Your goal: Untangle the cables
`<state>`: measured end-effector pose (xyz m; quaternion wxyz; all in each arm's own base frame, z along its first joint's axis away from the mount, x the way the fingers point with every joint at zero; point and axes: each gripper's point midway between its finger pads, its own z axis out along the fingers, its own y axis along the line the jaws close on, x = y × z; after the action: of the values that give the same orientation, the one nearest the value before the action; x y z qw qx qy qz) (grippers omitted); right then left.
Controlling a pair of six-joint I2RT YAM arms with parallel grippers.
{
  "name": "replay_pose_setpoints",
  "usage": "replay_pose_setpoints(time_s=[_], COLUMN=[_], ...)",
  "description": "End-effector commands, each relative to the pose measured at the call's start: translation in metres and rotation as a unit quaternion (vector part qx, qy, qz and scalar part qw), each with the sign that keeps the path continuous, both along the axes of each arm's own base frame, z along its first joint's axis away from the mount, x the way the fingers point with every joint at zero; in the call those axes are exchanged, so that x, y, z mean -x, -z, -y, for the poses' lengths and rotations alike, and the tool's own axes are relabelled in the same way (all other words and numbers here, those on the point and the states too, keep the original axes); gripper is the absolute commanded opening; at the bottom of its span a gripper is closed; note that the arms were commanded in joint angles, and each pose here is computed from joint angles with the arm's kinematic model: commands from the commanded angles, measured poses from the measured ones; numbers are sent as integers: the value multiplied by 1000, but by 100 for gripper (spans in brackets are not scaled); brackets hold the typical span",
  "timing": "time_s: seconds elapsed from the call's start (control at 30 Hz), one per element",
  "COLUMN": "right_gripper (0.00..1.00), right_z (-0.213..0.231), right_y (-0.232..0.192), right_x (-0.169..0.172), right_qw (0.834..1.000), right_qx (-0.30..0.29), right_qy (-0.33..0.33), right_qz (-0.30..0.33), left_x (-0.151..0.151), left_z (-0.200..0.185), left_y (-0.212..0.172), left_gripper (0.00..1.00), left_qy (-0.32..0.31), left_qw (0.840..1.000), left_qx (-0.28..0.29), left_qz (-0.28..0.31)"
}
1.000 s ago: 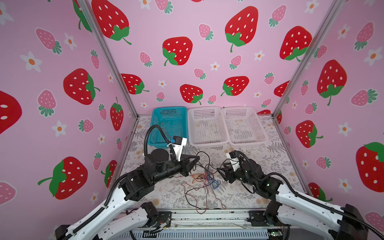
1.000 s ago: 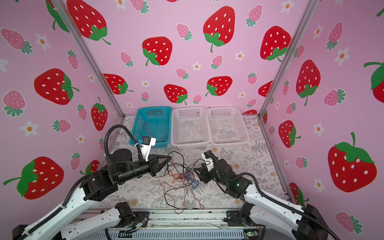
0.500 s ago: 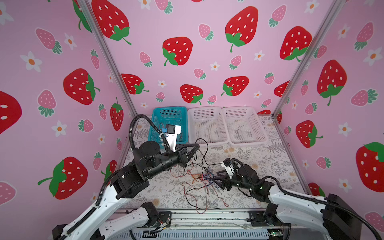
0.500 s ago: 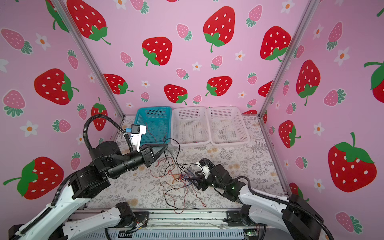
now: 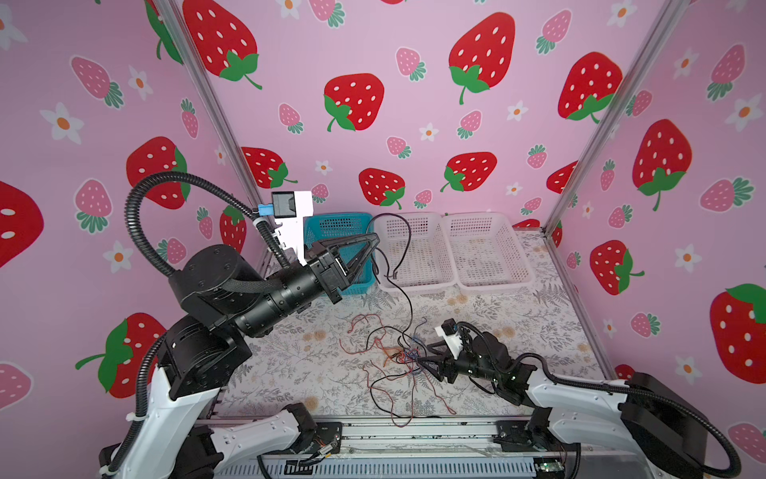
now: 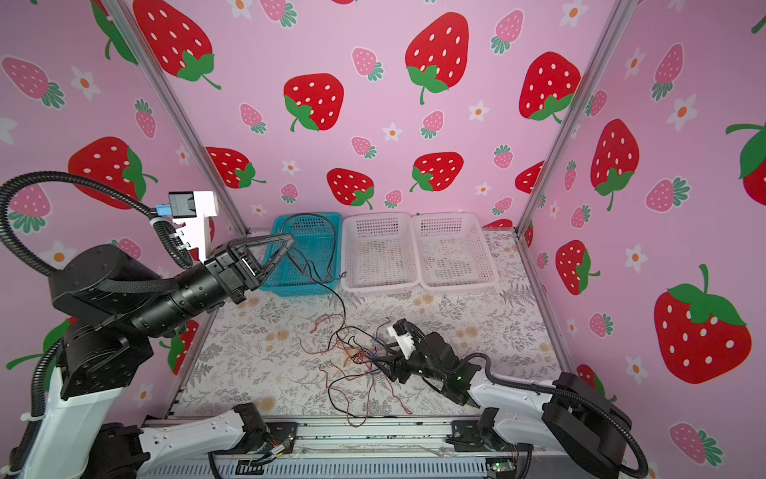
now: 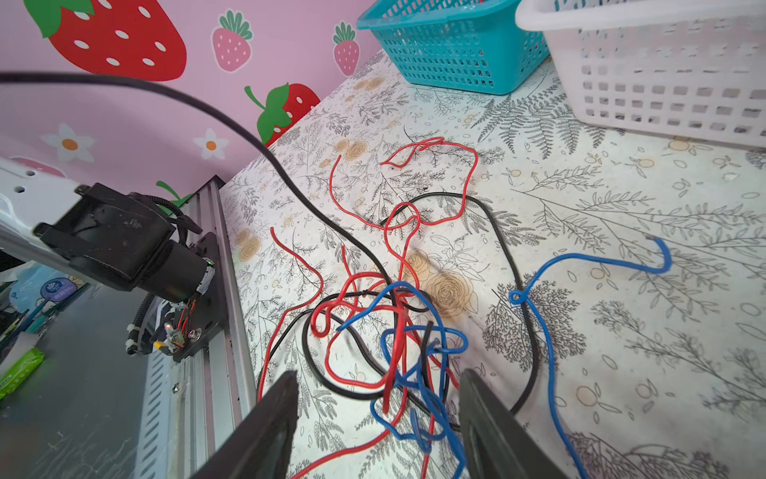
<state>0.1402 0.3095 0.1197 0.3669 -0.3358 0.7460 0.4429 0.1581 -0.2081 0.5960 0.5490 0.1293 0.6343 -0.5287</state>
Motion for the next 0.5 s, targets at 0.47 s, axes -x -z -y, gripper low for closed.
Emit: replay_pose_setpoints(time_s=[0.47], right_gripper=[73], right_z=[-2], right_y=[-198], right_x=[23], right_qw=[960], right_qx=[-188], right_qy=[-62], right_qz=[197], left_x=[-27], left_z=[3], left_y=[22], left_gripper=[0], left_qy=[-56], left_qw=[994], left_qx=[-94], left_qz=[-2])
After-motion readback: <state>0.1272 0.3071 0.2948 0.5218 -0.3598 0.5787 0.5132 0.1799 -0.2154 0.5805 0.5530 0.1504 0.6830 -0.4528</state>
